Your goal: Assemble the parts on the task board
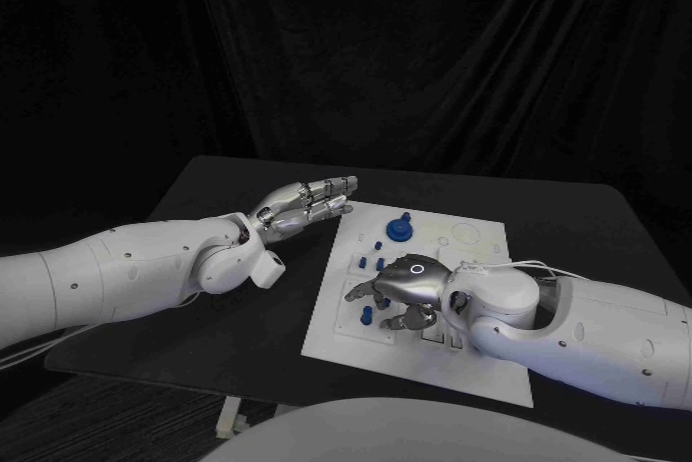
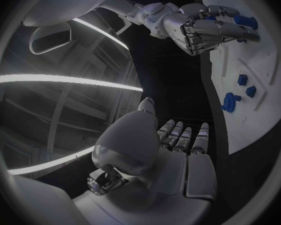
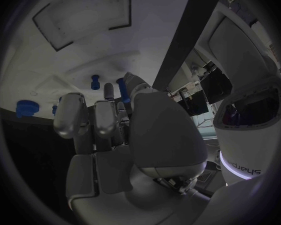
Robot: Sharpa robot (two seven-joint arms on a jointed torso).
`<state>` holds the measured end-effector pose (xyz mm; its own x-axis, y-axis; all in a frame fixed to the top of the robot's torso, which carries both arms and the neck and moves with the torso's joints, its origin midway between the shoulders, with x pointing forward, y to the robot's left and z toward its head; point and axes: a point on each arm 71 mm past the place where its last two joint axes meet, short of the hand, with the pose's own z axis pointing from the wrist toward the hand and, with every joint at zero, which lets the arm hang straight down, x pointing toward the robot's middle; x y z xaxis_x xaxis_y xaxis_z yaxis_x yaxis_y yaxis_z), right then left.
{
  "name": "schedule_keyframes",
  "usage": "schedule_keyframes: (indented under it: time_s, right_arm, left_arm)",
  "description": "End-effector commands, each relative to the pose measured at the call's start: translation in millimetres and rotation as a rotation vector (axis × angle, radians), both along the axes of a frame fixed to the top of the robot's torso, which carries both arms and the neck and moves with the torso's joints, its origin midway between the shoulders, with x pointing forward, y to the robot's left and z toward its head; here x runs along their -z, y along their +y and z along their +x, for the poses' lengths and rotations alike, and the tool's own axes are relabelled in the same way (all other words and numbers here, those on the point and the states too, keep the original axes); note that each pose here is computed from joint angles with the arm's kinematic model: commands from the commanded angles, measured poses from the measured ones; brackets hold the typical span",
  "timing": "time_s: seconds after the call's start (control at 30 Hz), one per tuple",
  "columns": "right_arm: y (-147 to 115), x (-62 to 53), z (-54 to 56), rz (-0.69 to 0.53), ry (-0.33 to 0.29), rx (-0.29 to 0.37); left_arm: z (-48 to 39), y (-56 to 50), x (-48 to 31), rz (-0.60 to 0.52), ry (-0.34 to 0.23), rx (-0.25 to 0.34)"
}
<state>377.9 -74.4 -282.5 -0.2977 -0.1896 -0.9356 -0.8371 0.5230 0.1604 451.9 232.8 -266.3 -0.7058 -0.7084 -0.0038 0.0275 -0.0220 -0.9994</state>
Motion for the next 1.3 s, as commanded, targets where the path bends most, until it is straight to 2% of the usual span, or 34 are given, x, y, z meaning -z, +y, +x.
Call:
schedule_keyframes:
  time_s: [0.03,0.17,0.27,0.33,0.43,0.5,0.63,0.8,0.97,1.1,1.2,1.3]
  right_arm:
    - [-5,-8.3,3.1,0.062,-0.055,0.035]
    - [-13,-21.0,5.8,0.117,-0.099,0.035]
    - [-22,-37.1,8.2,0.183,-0.137,0.031]
    - [-32,-51.9,11.2,0.247,-0.143,0.046]
    - [-51,-73.4,17.2,0.329,-0.135,0.096]
    - [-69,-88.0,22.0,0.373,-0.126,0.151]
    - [-95,-101.8,27.9,0.413,-0.096,0.248]
    - [-133,-106.5,36.6,0.444,-0.001,0.416]
    - [-158,-100.9,43.1,0.447,0.089,0.551]
    - [-170,-92.8,45.7,0.383,0.158,0.643]
    - [-175,-84.9,46.6,0.288,0.205,0.702]
    - [-178,-78.6,46.7,0.185,0.223,0.737]
  left_arm:
    - [-0.4,-2.0,-0.2,-0.017,0.005,0.007]
    - [-0.4,-2.1,-0.1,-0.016,0.004,0.006]
    - [-0.4,-2.0,-0.5,-0.019,-0.001,0.003]
    - [-0.7,-1.5,-1.3,-0.021,-0.009,-0.004]
    - [-1.7,0.6,-3.0,-0.027,-0.026,-0.018]
    - [-2.4,2.2,-4.4,-0.033,-0.04,-0.028]
    - [-2.7,3.1,-5.8,-0.04,-0.057,-0.038]
    - [-2.7,0.5,-6.8,-0.048,-0.069,-0.039]
    - [-2.5,-1.6,-6.6,-0.05,-0.069,-0.035]
    - [-2.4,-2.2,-6.4,-0.051,-0.067,-0.033]
    - [-2.2,-2.5,-6.1,-0.051,-0.065,-0.031]
    - [-2.3,-2.7,-5.9,-0.051,-0.062,-0.028]
